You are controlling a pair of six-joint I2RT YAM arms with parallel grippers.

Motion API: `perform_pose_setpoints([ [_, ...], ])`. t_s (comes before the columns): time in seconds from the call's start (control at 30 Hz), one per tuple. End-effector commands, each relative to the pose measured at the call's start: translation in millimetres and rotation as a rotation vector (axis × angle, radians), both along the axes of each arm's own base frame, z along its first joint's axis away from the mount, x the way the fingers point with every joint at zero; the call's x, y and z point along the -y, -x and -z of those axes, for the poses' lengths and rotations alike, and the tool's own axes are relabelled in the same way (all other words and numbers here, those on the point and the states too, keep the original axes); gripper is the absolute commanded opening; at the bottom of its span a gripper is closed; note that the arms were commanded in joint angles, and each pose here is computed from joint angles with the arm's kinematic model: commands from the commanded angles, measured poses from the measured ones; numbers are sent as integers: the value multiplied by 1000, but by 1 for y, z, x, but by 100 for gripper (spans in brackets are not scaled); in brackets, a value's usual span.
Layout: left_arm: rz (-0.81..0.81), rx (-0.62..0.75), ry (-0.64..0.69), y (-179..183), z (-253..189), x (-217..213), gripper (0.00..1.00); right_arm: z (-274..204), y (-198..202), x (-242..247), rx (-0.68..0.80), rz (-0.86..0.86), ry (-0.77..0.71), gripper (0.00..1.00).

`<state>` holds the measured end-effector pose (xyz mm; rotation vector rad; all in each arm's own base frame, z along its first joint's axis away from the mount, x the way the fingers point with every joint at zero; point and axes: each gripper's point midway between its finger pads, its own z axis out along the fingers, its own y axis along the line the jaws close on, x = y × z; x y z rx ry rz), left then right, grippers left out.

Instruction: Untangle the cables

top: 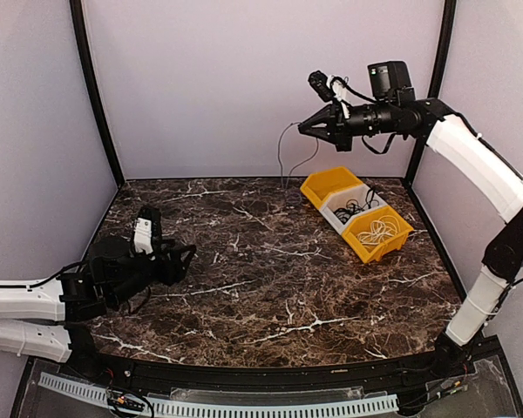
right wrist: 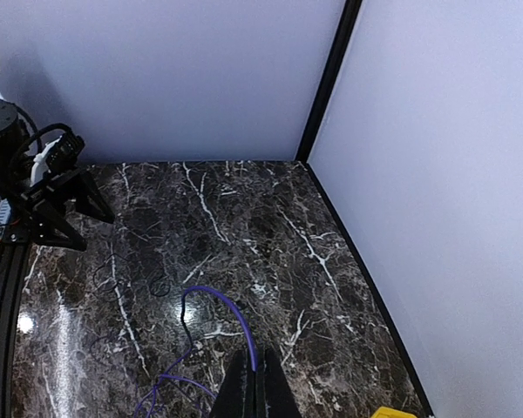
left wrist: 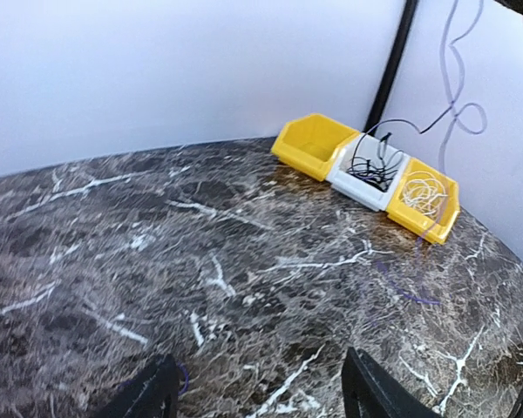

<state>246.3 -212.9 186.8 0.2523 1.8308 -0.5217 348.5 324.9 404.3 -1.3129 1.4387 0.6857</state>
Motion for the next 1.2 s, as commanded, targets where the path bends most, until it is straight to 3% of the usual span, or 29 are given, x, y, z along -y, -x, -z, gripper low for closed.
perform_pose_setpoints([
  [0.0,210,225,-40,3,-52,43,67,-7,44,-21,21,-137,14,0],
  [0.23,277,299,-68,-8,-70,76,65,9,77,-51,8,-240,62,0],
  [0.73,615,262,-36,9,-54,148,61,11,97,-66,-5,-290,63,0],
  [0.97,670,256,-28,4,-50,171,54,9,97,-69,-9,-292,57,0],
  [1.17,698,289,-38,-3,-49,187,40,5,96,-68,-2,-290,54,0],
])
